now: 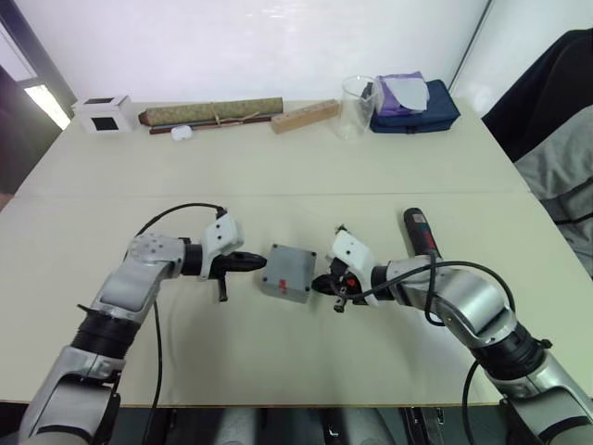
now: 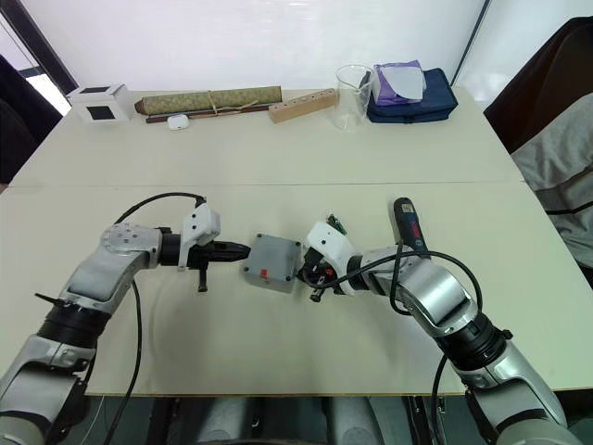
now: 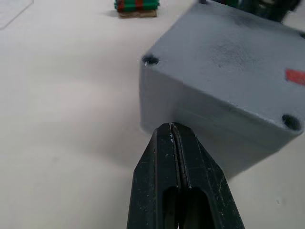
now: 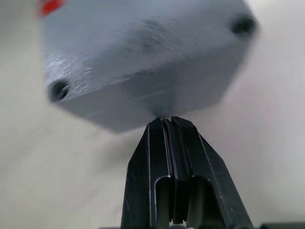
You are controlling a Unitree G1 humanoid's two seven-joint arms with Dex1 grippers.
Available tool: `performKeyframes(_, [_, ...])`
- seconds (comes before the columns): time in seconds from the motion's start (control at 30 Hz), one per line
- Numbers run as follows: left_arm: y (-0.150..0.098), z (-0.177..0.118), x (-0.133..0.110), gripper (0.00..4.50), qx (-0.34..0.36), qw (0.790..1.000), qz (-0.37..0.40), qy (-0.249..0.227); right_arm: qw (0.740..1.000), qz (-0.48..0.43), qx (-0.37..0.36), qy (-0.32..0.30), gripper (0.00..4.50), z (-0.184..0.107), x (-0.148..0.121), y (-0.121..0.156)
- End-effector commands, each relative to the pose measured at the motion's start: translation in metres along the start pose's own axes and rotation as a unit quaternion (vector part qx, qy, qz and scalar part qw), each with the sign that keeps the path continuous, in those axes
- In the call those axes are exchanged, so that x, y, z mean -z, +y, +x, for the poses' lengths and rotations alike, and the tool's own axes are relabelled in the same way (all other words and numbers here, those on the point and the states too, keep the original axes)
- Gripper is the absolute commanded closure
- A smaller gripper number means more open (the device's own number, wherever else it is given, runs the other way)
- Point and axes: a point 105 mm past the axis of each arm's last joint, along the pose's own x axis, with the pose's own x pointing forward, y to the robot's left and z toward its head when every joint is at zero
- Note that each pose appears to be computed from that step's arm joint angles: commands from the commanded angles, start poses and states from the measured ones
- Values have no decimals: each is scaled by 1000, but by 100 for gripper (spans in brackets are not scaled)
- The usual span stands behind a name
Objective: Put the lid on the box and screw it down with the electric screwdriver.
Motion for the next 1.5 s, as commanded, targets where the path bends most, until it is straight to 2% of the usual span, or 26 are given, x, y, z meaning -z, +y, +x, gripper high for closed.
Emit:
performKeyframes(0.03, [-1, 14, -6, 450, 14, 1000, 17, -13, 999, -27, -40, -26, 443, -1, -18, 21])
performKeyframes(0.1, [2, 15, -5, 450, 11, 1000, 19, -11, 998, -29, -44, -25, 443, -3, -20, 24])
performKeyframes(0.23, [9, 7, 3, 450, -3, 1000, 29, 10, 998, -58, -2, 1, 443, -16, -17, 10])
performKeyframes(0.37, [12, -16, 27, 450, -13, 997, 41, 59, 995, -73, 66, 6, 443, -40, -20, -20])
performKeyframes(0.47, [-1, -26, 32, 450, 20, 997, 37, 67, 992, -76, 99, 6, 443, -48, -20, -38])
performKeyframes(0.57, [-20, -26, 29, 450, 62, 996, 27, 59, 992, -71, 108, -10, 443, -44, -22, -49])
performKeyframes(0.63, [-23, -22, 25, 450, 60, 997, 24, 49, 994, -50, 94, -32, 443, -35, -26, -49])
performKeyframes(0.87, [-23, -17, 16, 450, 40, 998, 21, 34, 996, -49, 60, -37, 443, -6, -26, -41])
performKeyframes(0.97, [-21, -14, 14, 450, 29, 999, 28, 34, 997, -58, 31, -34, 443, 1, -23, -25])
performKeyframes(1.3, [-8, -11, 8, 450, 8, 999, 36, 34, 998, -50, 7, -35, 443, 0, -20, -6])
performKeyframes(1.5, [-8, -15, 9, 450, 11, 998, 39, 39, 998, -38, 37, -37, 443, -12, -16, -8])
